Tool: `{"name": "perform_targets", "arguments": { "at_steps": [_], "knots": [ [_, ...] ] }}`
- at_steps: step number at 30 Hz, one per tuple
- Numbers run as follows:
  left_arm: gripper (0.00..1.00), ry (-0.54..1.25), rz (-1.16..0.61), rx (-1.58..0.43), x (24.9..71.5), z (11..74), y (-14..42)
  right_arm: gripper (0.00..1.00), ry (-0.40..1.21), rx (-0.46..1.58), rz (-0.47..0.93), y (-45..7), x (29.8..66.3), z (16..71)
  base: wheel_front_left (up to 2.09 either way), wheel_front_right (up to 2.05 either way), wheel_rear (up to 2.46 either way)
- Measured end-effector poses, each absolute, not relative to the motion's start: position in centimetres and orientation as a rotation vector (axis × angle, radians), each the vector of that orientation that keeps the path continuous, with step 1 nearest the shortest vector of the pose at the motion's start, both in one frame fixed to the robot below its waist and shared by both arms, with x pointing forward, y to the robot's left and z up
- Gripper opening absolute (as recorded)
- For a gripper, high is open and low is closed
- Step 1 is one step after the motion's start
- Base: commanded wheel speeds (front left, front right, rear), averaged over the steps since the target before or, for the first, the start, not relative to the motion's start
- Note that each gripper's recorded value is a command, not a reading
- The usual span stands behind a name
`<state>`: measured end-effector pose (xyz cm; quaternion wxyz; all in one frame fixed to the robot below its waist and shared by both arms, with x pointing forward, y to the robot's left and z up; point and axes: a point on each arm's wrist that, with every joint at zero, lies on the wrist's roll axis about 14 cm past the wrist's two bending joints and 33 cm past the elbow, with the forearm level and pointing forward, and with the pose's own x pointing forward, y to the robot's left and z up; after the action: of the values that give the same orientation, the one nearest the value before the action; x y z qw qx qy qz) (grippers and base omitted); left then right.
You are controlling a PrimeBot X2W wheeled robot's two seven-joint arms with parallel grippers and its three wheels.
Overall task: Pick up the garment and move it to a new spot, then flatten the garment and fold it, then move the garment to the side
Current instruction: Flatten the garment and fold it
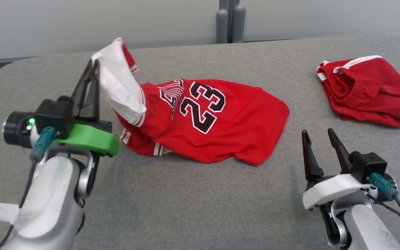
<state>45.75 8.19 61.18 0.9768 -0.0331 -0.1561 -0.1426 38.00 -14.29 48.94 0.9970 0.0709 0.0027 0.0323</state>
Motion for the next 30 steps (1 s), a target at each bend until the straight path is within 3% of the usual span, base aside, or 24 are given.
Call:
{"name": "perform_targets", "arguments": {
  "at_steps": [12,21,30],
  "knots": [
    [0.0,-0.356,0.007,-0.032,42.6,61.5,19.4,1.0,0.181,0.151,0.265,-8.4,36.9,44.6,0.0,0.0,0.0],
    [0.0,-0.409,-0.011,-0.035,41.9,62.9,18.6,1.0,0.353,0.101,0.474,-4.0,33.7,40.4,0.0,0.0,0.0],
    [0.0,-0.363,0.001,-0.056,41.4,61.0,18.6,1.0,0.386,0.062,0.488,-3.6,34.9,39.4,0.0,0.0,0.0]
  ]
}}
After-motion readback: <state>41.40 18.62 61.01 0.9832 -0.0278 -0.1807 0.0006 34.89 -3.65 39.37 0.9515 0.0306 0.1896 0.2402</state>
